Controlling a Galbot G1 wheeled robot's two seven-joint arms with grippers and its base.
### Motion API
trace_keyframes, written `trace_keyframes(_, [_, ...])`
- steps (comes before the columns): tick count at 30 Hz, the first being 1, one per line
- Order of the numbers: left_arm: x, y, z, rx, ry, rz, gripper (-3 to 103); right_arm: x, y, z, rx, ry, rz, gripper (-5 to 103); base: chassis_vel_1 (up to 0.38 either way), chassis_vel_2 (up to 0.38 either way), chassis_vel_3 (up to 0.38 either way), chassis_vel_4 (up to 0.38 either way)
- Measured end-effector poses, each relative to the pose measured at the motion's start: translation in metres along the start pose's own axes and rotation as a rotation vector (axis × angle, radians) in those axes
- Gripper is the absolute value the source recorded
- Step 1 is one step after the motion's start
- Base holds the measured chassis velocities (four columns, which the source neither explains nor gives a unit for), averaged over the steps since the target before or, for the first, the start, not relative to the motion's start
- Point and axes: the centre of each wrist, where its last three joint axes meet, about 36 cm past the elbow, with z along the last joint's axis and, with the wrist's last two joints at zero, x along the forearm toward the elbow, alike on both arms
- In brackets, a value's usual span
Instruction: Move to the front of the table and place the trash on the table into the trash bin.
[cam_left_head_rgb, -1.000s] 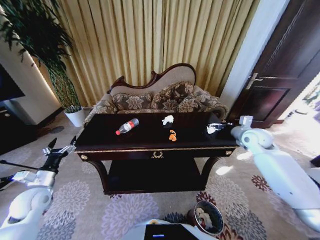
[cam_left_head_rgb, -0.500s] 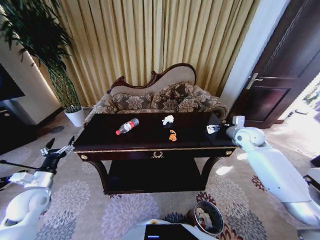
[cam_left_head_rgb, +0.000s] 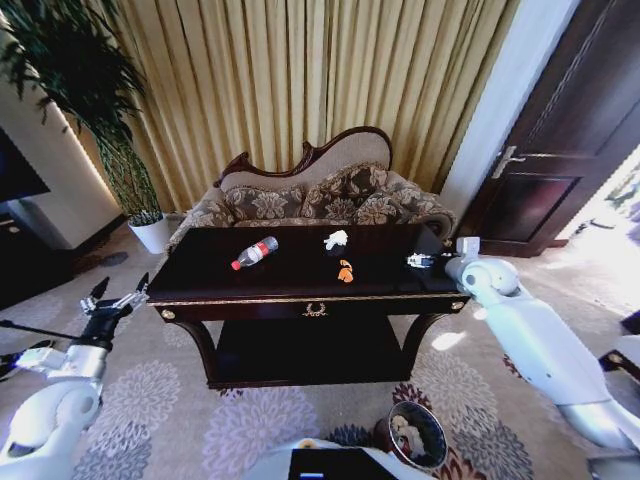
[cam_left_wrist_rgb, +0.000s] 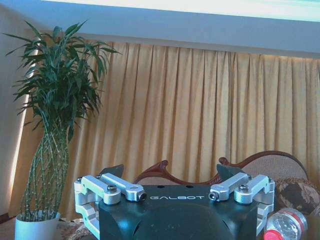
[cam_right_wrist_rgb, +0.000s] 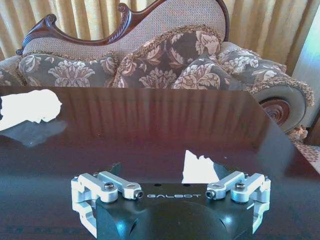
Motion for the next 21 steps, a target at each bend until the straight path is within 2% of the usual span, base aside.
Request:
trace_keyframes(15, [0.001,0.004,-0.013,-0.013,-0.01,0.009,100,-0.008,0.01,0.006,-0.023,-0.022,0.001,100,0.0,0.0,0.0,0.0])
trace_keyframes(21, [0.005,0.005,-0.016,-0.014,-0.01,0.007,100,0.005,-0.003,-0.009,-0.017,-0.056,0.014,100,0.0,0.0,0.0,0.0])
